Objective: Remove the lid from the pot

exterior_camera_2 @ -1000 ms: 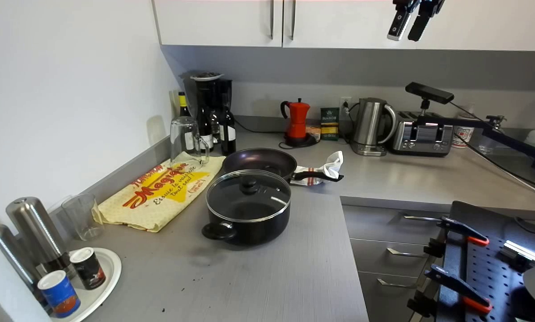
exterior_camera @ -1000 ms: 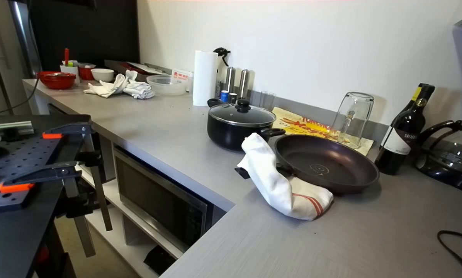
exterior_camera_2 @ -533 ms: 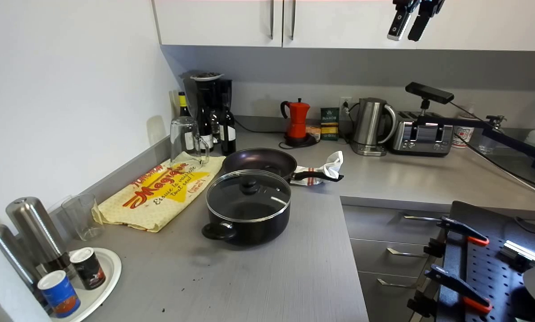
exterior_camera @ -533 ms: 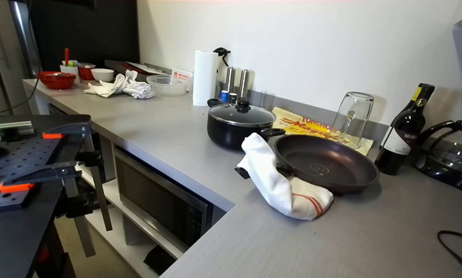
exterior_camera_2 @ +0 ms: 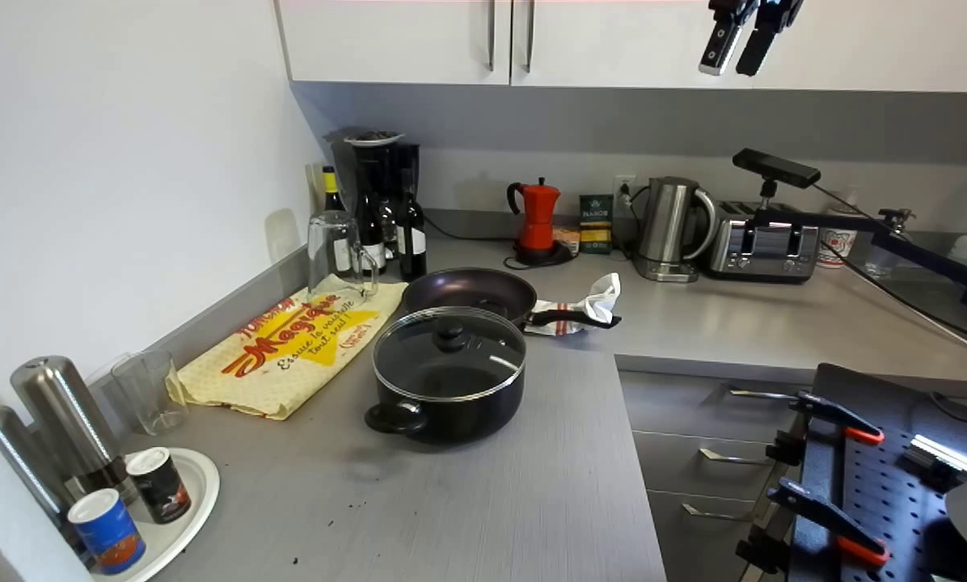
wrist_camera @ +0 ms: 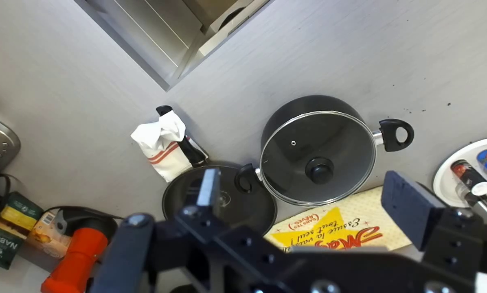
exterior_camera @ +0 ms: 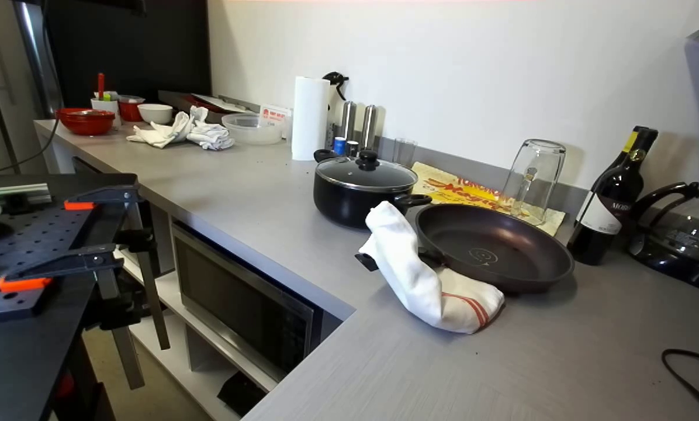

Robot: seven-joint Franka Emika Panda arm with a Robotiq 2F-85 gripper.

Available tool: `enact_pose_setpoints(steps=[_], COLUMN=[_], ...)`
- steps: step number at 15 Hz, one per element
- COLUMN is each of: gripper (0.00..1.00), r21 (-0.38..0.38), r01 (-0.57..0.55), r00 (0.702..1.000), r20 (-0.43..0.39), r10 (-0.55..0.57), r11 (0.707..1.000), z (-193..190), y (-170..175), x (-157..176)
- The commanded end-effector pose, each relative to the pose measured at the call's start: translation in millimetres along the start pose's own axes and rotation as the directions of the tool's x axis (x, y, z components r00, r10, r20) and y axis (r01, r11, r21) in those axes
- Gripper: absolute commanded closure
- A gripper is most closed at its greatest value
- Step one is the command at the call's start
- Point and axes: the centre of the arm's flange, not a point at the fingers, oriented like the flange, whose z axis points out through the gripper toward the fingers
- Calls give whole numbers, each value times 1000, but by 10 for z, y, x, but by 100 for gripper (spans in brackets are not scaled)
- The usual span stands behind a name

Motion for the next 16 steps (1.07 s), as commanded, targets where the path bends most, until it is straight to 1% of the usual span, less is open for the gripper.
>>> enact_pose_setpoints(steps=[1, 7, 16], gripper=[0, 0, 0], r21=[7, 12, 26], r01=[12, 42, 91], r00=[1000, 998, 981], r20=[2, 50, 169], r10=[-12, -43, -94], r11=[1000, 999, 996], z=[101, 517, 1230], y=[-84, -371, -848], x=[201, 682, 1366])
